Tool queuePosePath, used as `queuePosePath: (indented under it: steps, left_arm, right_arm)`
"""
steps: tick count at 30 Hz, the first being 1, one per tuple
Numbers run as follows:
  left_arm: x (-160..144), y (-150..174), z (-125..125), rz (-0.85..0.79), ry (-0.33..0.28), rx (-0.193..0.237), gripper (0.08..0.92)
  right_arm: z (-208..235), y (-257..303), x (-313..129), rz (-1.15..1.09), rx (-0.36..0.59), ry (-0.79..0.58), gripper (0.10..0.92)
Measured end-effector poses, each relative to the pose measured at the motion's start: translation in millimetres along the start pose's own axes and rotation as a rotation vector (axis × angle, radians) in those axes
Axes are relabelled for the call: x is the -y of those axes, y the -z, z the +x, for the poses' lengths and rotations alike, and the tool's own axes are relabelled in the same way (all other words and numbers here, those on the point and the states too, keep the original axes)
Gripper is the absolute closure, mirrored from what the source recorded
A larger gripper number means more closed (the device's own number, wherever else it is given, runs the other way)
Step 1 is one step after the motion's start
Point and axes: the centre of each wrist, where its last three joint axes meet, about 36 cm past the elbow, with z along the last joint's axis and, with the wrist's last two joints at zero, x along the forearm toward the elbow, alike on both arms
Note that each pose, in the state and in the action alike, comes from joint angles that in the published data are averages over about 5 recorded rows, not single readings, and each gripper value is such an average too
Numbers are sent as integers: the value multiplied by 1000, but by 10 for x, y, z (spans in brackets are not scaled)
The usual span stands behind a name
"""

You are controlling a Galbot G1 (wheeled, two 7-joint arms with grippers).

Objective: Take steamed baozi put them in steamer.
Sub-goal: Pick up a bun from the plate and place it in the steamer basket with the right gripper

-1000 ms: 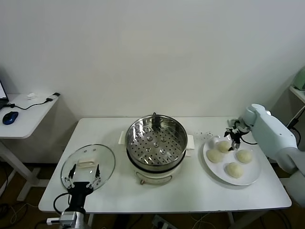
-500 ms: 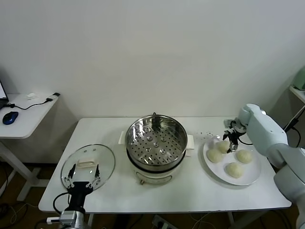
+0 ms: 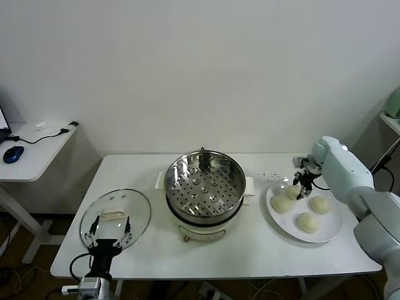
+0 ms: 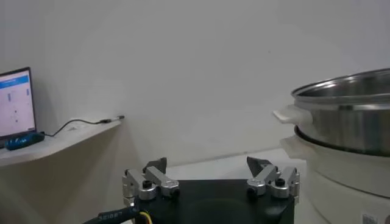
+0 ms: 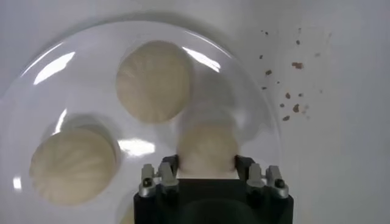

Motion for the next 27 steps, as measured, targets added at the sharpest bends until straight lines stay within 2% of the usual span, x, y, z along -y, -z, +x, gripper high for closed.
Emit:
queuePosePath:
  steps: [7,12,19,27]
  left_arm:
    - [-16,-9,29,-3,3,-3,177]
    - [-46,3,59,-8,5,-3,177]
    - [-62,23,106,-10,2,-2,177]
    - [-16,77,141,8,-4,-1,177]
  right_arm:
    - [108,-18,26,13,4,0,440]
    - [389,29,118,55,10,-23,437]
    - [1215,470,411,247,4,-100,437]
    - [2286,1505,539,639,-36,-201,437]
